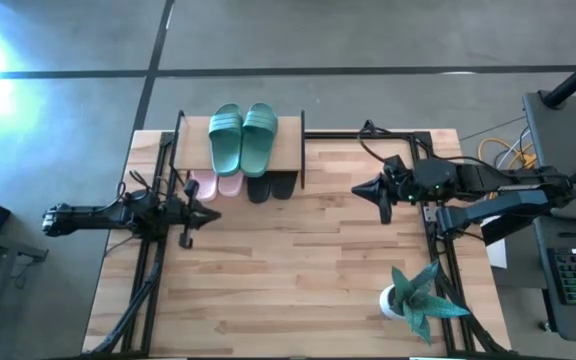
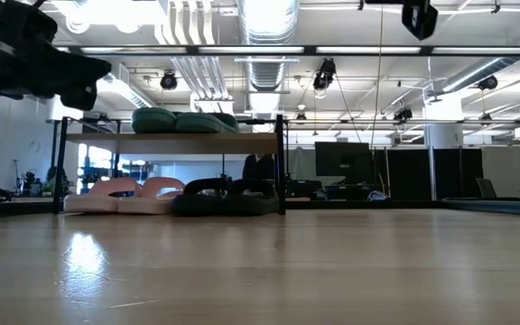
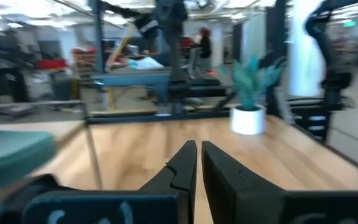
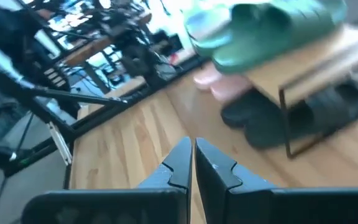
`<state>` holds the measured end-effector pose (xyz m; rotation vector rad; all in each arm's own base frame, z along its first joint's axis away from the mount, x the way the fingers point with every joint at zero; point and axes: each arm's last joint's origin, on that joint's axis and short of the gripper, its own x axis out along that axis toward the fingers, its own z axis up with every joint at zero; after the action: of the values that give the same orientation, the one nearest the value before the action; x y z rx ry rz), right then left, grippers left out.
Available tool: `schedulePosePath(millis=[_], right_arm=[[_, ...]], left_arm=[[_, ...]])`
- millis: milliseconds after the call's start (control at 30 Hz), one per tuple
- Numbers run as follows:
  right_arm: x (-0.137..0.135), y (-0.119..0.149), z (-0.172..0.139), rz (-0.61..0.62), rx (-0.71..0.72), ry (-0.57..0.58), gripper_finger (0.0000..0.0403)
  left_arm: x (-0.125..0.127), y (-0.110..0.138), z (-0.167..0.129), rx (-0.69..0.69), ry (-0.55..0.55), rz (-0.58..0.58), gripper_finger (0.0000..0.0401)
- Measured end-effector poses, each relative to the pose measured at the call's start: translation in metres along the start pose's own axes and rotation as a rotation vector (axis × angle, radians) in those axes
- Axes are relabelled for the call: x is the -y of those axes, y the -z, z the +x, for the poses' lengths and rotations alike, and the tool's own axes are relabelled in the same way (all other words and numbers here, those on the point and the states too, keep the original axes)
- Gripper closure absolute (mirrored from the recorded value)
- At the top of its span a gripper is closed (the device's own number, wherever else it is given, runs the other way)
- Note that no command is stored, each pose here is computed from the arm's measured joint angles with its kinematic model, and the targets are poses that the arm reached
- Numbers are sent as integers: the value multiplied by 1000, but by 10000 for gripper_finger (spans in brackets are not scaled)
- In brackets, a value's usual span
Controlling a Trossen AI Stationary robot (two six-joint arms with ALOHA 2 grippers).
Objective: Pick and place slides into the shelf
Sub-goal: Return to Home Position
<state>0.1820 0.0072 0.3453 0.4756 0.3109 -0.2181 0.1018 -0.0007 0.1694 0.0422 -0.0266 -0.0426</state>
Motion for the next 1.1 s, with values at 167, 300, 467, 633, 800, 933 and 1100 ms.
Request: schedulePosePath(millis=[167, 300, 467, 633, 800, 933, 1100], right_arm=[[-7, -7, 0, -166, 85, -94, 390], [-5, 0, 9, -217, 154, -126, 390], [4, 26, 25, -190, 175, -211, 390], [19, 46, 21, -121, 178, -220, 390], [35, 64, 4, -56, 208, -229, 390], [44, 70, -15, -17, 279, -250, 390], [53, 81, -24, -23, 272, -234, 390]], left_arm=[[-2, -2, -2, 25, -54, 18, 391], [-2, -4, -3, 45, -65, 19, 391], [-2, -3, -3, 42, -69, 19, 391], [-2, -4, -3, 46, -69, 18, 391], [-2, -3, -3, 44, -68, 18, 391], [-2, -4, -3, 46, -68, 18, 391], [-2, -4, -3, 46, -68, 18, 391]])
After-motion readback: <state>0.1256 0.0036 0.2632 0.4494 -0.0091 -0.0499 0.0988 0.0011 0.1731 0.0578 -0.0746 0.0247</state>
